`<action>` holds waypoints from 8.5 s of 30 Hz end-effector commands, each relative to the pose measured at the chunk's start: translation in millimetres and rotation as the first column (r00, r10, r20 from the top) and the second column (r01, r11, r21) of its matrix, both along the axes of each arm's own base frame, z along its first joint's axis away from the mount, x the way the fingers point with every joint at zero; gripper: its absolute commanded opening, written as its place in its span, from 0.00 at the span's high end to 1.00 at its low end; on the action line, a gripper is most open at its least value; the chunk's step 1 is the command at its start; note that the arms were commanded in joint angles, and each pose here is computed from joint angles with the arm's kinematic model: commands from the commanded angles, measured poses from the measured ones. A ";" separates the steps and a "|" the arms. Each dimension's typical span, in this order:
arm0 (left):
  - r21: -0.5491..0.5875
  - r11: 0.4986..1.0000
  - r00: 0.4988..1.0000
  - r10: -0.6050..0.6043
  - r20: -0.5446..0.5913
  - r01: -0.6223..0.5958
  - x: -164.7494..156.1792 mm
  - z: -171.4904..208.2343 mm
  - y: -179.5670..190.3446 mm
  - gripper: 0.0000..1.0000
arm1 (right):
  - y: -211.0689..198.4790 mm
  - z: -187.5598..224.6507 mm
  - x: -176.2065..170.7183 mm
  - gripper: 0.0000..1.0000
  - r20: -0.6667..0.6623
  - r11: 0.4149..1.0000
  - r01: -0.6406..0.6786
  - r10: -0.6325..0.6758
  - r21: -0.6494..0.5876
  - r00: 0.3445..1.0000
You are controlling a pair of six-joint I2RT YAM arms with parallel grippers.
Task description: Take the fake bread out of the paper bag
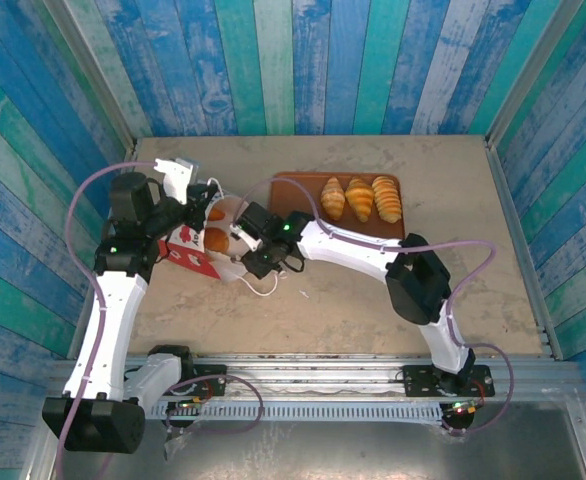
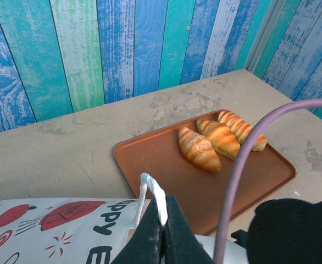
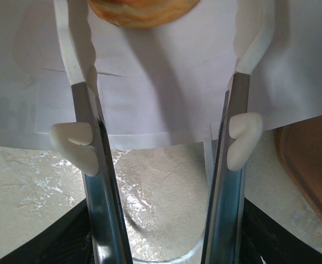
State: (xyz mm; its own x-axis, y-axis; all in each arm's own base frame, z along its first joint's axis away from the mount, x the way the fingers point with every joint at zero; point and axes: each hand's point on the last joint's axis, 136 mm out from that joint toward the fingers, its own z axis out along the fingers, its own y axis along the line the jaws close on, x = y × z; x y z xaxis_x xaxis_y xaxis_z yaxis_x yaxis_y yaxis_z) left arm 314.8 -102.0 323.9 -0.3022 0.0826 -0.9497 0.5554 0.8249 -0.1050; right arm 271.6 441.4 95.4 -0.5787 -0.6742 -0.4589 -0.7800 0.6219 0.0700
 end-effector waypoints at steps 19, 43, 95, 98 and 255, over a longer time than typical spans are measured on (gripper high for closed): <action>-0.013 1.000 0.999 0.018 0.034 -0.017 4.6 6.9 1.9 1.00 | -26.0 7.5 -6.8 0.52 -0.005 0.999 0.006 -0.006 -0.047 1.000; -0.052 0.998 1.000 -0.020 0.017 0.021 3.9 7.1 -5.0 1.00 | -7.9 -9.8 -2.6 0.43 -0.052 0.997 -0.036 0.033 -0.063 0.998; -0.092 0.996 1.000 -0.008 -0.006 0.007 8.9 2.3 -5.2 1.00 | -37.8 32.5 -8.4 0.52 0.022 0.988 -0.033 0.036 -0.154 0.999; -0.103 0.995 1.000 0.013 -0.009 -0.014 11.4 2.6 -2.9 1.00 | -44.6 40.0 -11.4 0.53 0.040 0.989 -0.022 0.028 -0.144 0.999; -0.205 0.976 0.995 0.064 -0.079 -0.079 29.6 -4.8 -0.3 1.00 | -345.9 43.7 -4.3 0.42 -0.009 0.705 0.702 -0.706 -0.101 0.708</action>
